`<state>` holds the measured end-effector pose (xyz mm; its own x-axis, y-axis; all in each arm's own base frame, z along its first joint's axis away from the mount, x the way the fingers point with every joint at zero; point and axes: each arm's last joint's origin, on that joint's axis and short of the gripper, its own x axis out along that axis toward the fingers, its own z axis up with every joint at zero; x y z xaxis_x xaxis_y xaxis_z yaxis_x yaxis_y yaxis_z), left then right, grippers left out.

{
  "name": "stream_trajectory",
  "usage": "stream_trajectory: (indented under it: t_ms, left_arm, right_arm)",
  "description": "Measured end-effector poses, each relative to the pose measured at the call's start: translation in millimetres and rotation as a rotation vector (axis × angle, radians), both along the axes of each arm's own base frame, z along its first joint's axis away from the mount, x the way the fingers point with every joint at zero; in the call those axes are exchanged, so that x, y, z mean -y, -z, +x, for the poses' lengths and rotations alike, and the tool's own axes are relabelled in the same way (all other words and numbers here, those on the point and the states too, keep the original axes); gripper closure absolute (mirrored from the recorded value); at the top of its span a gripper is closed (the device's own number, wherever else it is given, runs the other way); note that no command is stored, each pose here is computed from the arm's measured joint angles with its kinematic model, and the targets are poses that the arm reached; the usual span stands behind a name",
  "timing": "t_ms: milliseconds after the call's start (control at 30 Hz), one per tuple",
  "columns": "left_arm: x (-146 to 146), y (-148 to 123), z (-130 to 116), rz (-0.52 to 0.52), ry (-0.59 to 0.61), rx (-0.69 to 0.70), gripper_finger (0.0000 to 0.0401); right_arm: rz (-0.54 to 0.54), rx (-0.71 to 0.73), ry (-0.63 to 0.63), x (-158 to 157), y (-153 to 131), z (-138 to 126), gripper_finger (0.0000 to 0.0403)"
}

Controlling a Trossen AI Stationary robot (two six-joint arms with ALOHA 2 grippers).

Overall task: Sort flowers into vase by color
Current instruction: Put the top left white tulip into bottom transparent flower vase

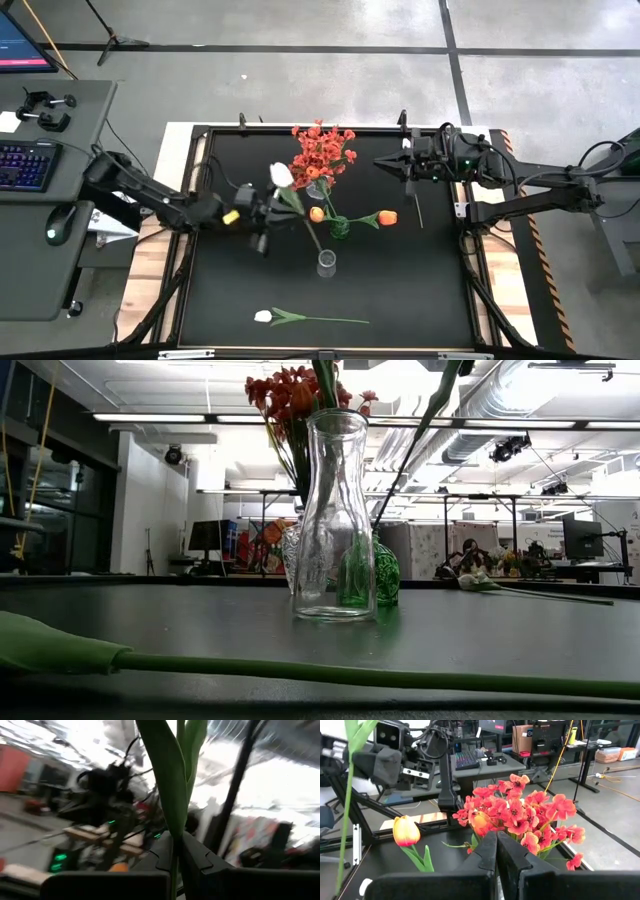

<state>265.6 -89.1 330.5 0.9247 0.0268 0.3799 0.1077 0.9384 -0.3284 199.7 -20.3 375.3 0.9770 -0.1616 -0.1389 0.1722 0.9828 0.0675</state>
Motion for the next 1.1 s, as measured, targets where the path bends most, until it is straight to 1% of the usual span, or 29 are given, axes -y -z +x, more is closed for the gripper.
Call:
stream_trajectory:
  t_ms: [167, 333, 400, 500, 633, 833, 933, 1100]
  left_arm:
    - [11, 2, 19, 0.116, -0.070, -0.129, 0.0401]
    - [22, 6, 21, 0.202, -0.192, -0.250, 0.0401]
    - [23, 6, 20, 0.198, -0.212, -0.259, 0.0401]
    - [24, 8, 20, 0.164, -0.217, -0.266, 0.0401]
    - [27, 21, 27, 0.157, -0.214, -0.305, 0.0401]
    - [32, 39, 40, 0.124, -0.222, -0.328, 0.0401]
    - [34, 45, 44, 0.110, -0.223, -0.325, 0.0401]
    - [37, 56, 49, 0.096, -0.218, -0.363, 0.0401]
  right_arm:
    - [0.000, -0.001, 0.000, 0, 0, 0, 0.0403]
    - [0.001, -0.010, 0.000, 0, 1, 0, 0.0403]
    - [0.001, -0.010, 0.000, 0, 1, 0, 0.0403]
    - [0.001, -0.011, 0.000, 0, 1, 0, 0.0403]
    - [-0.007, -0.012, -0.002, 0, 1, 0, 0.0403]
    - [-0.006, -0.012, -0.001, 0, 1, 0, 0.0403]
    - [-0.006, -0.012, -0.001, 0, 1, 0, 0.0403]
    - [-0.007, -0.012, -0.001, 0, 1, 0, 0.0403]
